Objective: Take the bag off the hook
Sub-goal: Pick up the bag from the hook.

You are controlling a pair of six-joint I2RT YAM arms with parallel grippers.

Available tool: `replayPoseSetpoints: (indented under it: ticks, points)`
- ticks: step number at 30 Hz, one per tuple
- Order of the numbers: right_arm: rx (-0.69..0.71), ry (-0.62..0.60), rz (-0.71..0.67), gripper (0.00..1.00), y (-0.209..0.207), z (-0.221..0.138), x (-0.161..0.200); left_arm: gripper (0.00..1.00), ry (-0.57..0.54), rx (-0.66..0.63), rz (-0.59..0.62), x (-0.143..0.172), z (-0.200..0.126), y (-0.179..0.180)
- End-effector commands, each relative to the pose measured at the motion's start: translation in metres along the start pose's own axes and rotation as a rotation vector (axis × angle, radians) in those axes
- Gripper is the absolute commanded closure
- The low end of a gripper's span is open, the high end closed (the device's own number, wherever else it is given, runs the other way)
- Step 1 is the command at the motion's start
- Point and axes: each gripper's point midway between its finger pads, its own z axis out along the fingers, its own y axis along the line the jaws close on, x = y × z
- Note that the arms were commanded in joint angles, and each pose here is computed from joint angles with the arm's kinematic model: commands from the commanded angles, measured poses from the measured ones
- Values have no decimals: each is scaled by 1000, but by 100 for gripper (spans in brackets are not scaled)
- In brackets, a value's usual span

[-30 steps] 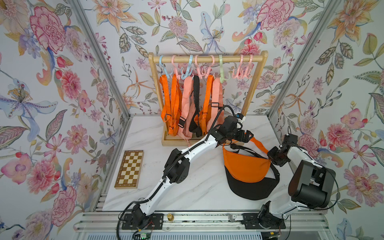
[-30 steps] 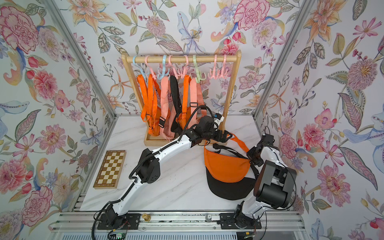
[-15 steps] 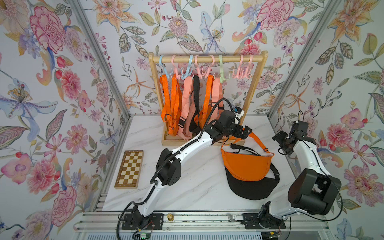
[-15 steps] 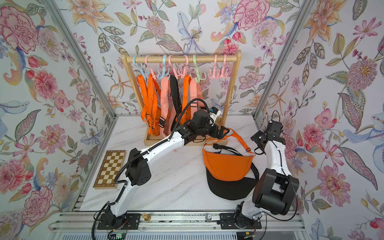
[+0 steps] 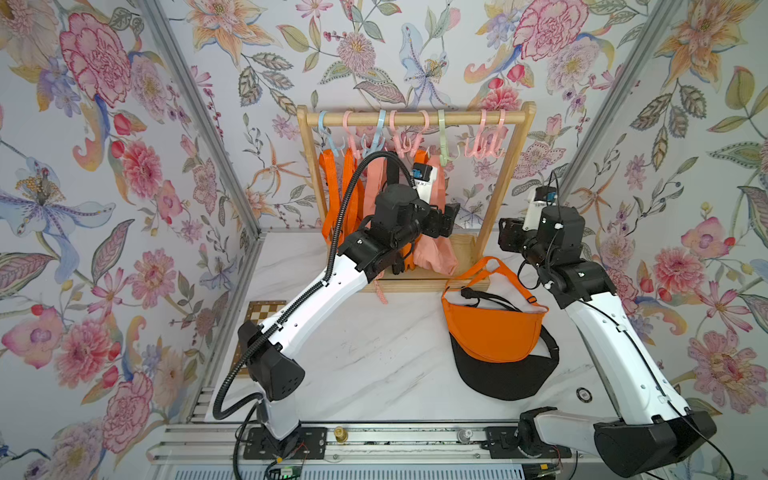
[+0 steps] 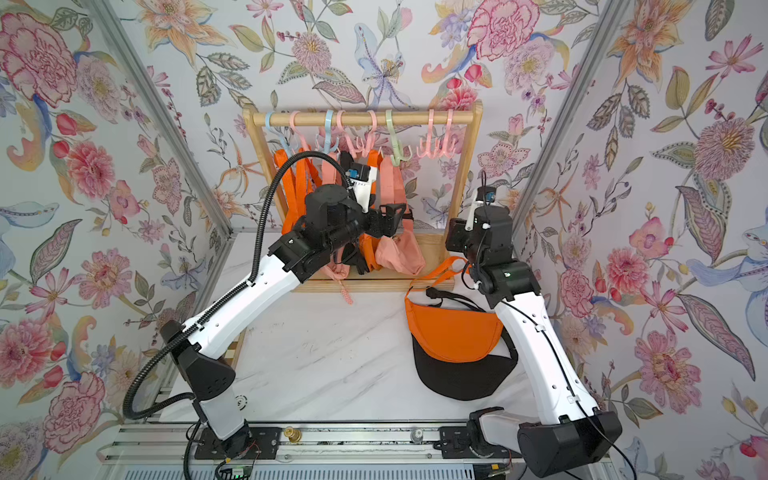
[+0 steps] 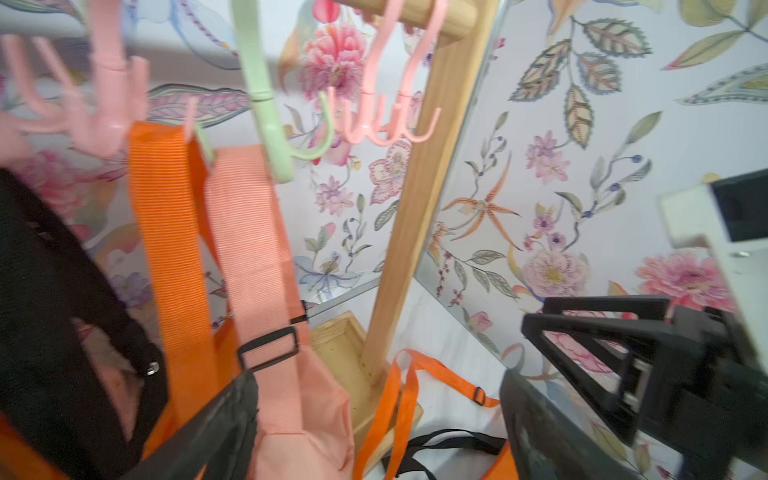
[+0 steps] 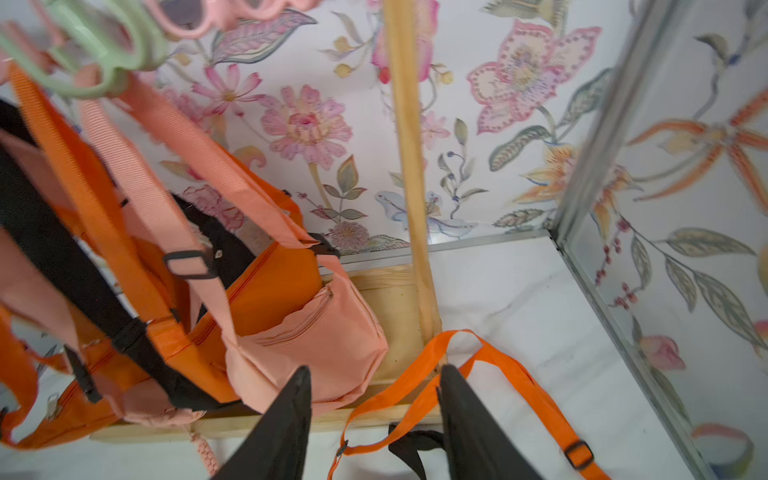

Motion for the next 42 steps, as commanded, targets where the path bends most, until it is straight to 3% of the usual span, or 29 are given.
replayPoseSetpoints:
  ticks: [1,3,6,9,13,17,23,25,28,32,42]
  points:
    - [-160,-53,-183,55,55,8,-13,25,36,-73,-14,23,11,45]
    - [-214,-64,-240,57,79,17,-15,30,33,-69,-41,26,17,61]
    - [-244,-79,-266,57,98,34,-22,30,31,-47,-54,29,29,69]
    - [-270,-113,-274,53,110,51,-32,23,39,-49,-52,36,41,75]
    - [-290,-170,-273,47,122,72,-42,23,50,-61,-56,43,55,87]
    - [-332,-197,-261,46,137,93,-49,34,61,-64,-68,51,70,96]
    - [-363,-217,-237,50,152,121,-60,63,74,-70,-77,55,86,105]
    - [-369,-230,-230,58,156,126,-65,75,78,-77,-77,54,89,108]
    - [-382,-257,-222,83,161,126,-77,82,80,-84,-76,55,90,111]
    - [-389,-299,-206,100,165,116,-95,85,82,-90,-74,54,87,114]
    - [-455,-431,-153,100,171,58,-149,87,108,-138,-95,72,75,126]
